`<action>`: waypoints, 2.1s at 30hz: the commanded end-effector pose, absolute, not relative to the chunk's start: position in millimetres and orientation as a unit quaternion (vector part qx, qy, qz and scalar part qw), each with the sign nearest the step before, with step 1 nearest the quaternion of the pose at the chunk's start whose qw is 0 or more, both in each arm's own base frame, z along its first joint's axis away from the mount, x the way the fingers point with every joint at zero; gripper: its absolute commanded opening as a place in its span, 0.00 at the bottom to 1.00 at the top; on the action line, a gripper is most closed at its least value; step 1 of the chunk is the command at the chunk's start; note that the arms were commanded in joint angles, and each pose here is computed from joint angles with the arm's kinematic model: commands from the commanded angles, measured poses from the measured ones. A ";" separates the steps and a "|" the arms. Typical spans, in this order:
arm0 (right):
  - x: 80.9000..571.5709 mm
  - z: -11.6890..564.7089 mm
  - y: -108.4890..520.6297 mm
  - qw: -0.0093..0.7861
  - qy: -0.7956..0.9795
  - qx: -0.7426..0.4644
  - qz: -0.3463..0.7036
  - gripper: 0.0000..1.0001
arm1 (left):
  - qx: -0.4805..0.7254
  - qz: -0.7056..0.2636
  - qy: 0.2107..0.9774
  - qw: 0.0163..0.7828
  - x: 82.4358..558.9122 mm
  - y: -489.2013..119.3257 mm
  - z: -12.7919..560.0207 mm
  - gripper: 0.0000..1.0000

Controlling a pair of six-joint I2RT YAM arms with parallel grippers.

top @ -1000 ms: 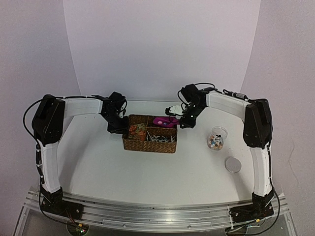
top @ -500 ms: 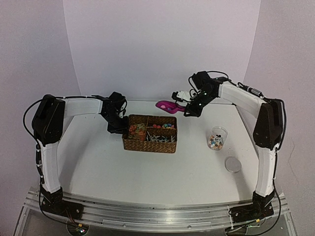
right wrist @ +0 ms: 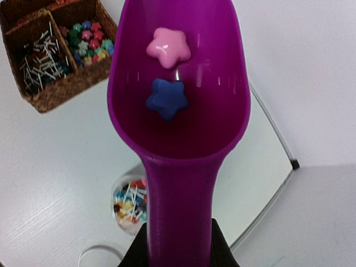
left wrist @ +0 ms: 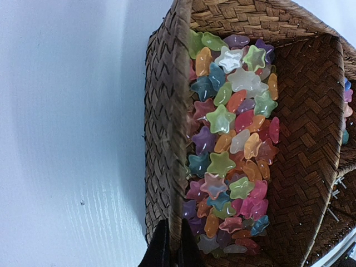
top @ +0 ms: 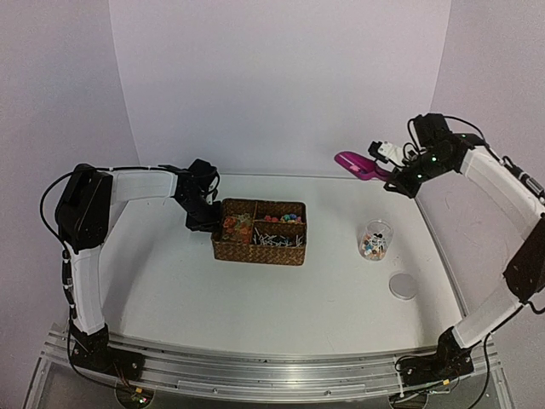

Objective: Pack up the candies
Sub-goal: Place the fake candies in the packing bottle.

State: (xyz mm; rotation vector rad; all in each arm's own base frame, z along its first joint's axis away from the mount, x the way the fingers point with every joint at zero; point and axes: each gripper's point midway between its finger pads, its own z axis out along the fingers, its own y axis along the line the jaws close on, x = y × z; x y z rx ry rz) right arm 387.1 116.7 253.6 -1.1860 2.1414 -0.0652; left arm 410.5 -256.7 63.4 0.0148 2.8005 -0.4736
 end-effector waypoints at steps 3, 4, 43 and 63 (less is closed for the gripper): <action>342.0 239.7 58.1 0.315 0.840 -0.436 -0.069 0.00 | -0.022 -0.164 0.979 0.116 403.5 -249.2 48.5 0.00; 336.1 232.8 46.7 0.300 0.846 -0.433 -0.084 0.00 | -0.022 -0.164 0.979 0.116 403.3 -249.3 48.4 0.00; 326.7 178.2 -6.9 0.069 0.779 -0.569 -0.254 0.00 | -0.030 -0.165 0.980 0.102 400.1 -247.9 39.4 0.00; 375.4 246.9 2.2 0.159 0.759 -0.530 -0.345 0.00 | -0.034 -0.165 0.981 0.099 399.3 -245.3 35.7 0.00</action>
